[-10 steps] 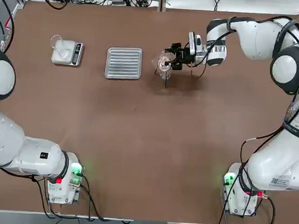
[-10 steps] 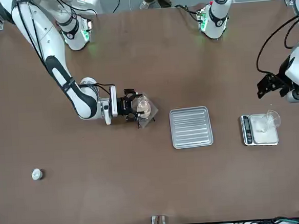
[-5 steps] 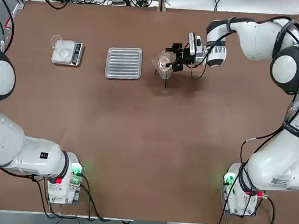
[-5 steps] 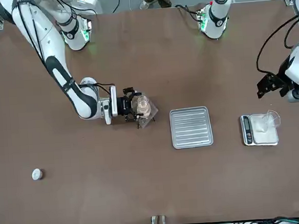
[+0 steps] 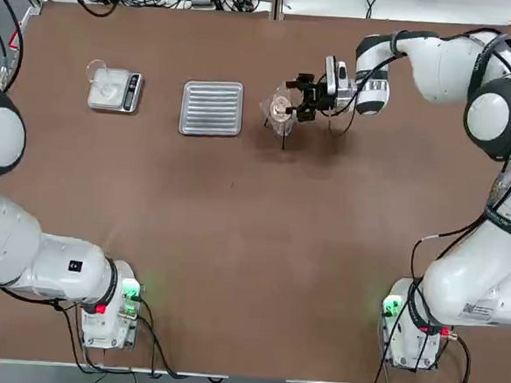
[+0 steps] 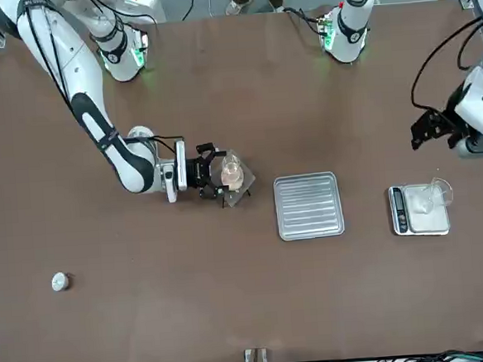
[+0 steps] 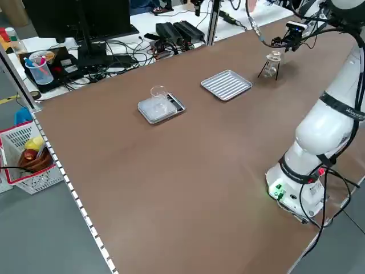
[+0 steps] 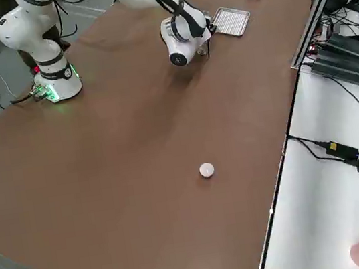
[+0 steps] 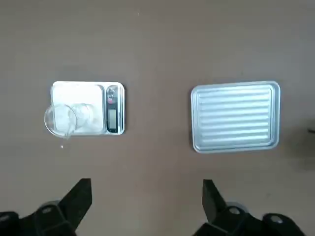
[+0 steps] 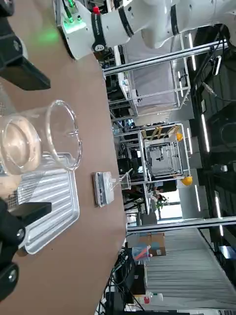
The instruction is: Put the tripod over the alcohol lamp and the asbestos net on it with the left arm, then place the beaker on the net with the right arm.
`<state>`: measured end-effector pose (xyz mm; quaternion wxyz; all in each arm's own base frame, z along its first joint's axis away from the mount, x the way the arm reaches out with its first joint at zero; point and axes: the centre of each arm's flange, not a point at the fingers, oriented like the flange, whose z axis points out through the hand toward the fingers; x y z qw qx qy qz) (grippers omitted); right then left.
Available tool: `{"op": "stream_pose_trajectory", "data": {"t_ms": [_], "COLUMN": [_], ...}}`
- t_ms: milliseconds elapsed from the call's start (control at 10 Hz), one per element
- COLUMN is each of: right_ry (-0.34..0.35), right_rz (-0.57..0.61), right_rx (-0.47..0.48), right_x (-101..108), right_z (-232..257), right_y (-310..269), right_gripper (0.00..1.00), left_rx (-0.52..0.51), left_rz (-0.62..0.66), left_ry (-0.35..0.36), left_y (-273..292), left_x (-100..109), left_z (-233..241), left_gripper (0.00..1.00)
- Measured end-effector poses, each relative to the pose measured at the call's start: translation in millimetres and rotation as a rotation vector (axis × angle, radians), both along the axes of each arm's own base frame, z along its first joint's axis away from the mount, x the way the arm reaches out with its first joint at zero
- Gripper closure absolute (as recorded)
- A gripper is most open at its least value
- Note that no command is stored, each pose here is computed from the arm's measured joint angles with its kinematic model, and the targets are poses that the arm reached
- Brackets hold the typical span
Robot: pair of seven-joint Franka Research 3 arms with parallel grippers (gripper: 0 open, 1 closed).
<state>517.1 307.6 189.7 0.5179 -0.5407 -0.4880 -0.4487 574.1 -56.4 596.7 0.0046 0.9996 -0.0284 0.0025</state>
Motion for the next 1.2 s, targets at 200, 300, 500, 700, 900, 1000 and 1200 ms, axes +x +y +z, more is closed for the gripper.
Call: {"op": "stream_pose_trajectory", "data": {"t_ms": [200, 300, 500, 700, 900, 1000, 1200], "right_ry": [0.017, 0.024, 0.037, 0.046, 0.045, 0.041, 0.038], "right_rz": [-0.015, -0.025, -0.041, -0.056, -0.072, -0.080, -0.085], "right_rx": [0.020, 0.026, 0.035, 0.050, 0.063, 0.071, 0.112], "right_x": [-1.5, -1.4, -1.6, -1.7, 2.4, 5.4, 10.4], "right_z": [2.2, 2.4, 2.1, 4.8, 9.4, 12.8, 19.7], "right_y": [-8.4, -14.0, -24.9, -34.6, -44.5, -49.4, -58.2], "right_gripper": [0.00, 0.00, 0.00, 0.00, 0.00, 0.00, 0.00], "left_rx": [0.001, 0.001, 0.001, 0.000, -0.001, -0.001, -0.002], "left_rz": [-0.011, -0.005, 0.004, 0.023, 0.035, 0.034, 0.033], "left_ry": [0.009, 0.007, 0.008, 0.005, 0.006, 0.009, 0.001], "left_y": [-10.3, -11.1, -9.1, 1.3, 7.3, 6.6, 6.2], "left_x": [-14.2, -16.3, -15.5, -9.3, 0.9, 3.4, 5.2], "left_z": [15.3, 18.5, 17.8, 17.8, 14.5, 12.3, 12.7], "left_gripper": [0.00, 0.00, 0.00, 0.00, 0.00, 0.00, 0.00]}}
